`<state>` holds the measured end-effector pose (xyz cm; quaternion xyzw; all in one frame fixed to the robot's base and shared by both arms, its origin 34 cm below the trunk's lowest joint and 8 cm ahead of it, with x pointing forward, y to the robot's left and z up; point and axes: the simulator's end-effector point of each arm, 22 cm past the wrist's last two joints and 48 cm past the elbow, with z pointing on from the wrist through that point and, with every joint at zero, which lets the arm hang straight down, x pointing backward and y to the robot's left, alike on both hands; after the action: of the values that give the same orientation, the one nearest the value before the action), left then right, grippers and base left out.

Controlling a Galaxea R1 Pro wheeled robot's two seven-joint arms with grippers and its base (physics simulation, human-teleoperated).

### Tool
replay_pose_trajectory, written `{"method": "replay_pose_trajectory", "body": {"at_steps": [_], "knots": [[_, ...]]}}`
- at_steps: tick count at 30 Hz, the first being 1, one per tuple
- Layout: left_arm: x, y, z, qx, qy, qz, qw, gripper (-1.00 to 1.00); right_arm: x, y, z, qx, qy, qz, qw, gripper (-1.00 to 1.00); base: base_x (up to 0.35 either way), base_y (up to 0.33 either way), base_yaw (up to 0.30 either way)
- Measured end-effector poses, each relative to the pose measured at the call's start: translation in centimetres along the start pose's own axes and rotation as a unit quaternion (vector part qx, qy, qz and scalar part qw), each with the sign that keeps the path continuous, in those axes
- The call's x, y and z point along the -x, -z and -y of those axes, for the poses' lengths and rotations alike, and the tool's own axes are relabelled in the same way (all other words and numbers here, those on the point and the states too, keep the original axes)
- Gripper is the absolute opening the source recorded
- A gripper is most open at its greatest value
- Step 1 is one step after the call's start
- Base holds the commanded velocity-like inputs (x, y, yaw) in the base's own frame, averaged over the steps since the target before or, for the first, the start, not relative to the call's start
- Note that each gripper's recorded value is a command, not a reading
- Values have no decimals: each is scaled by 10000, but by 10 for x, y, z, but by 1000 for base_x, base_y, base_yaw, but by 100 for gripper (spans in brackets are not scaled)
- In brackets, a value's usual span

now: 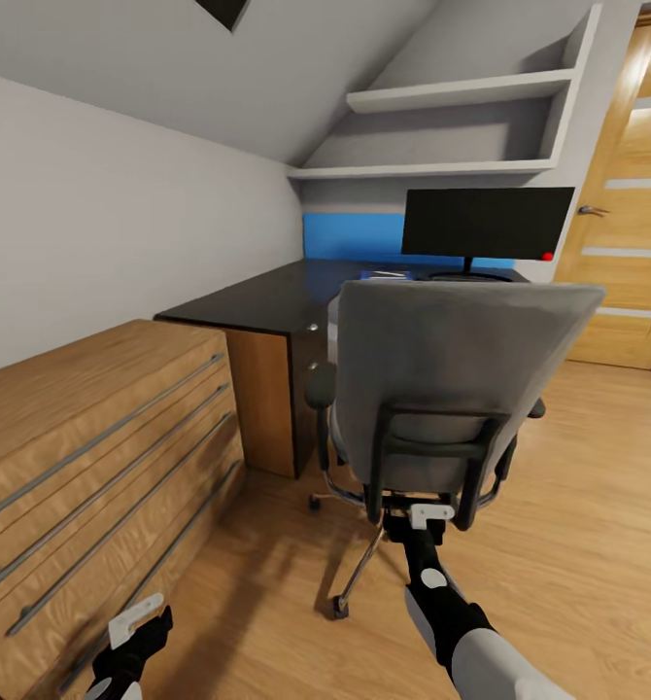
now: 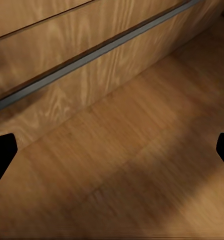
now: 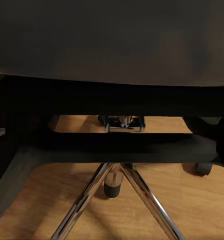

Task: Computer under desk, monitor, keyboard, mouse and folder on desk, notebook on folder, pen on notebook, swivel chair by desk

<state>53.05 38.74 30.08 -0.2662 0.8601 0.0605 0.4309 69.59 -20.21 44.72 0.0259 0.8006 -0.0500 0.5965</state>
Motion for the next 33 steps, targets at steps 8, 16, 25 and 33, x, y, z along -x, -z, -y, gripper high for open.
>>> {"method": "replay_pose_trajectory", "body": {"at_steps": [8,16,25,33], "knots": [[-6,1,4,-15,5,-55,10000,100,-1,0,0,-5,-5,-11,10000,100,0,0,208],[-7,1,4,-12,2,-65,10000,100,-3,0,-1,11,12,-21,10000,100,0,0,144],[-10,1,3,-5,-3,-88,10000,100,-4,0,-1,19,26,-30,10000,100,-204,0,7],[-18,3,12,-75,20,-160,9998,100,-18,4,-7,97,38,-149,9998,100,-315,0,0]]}}
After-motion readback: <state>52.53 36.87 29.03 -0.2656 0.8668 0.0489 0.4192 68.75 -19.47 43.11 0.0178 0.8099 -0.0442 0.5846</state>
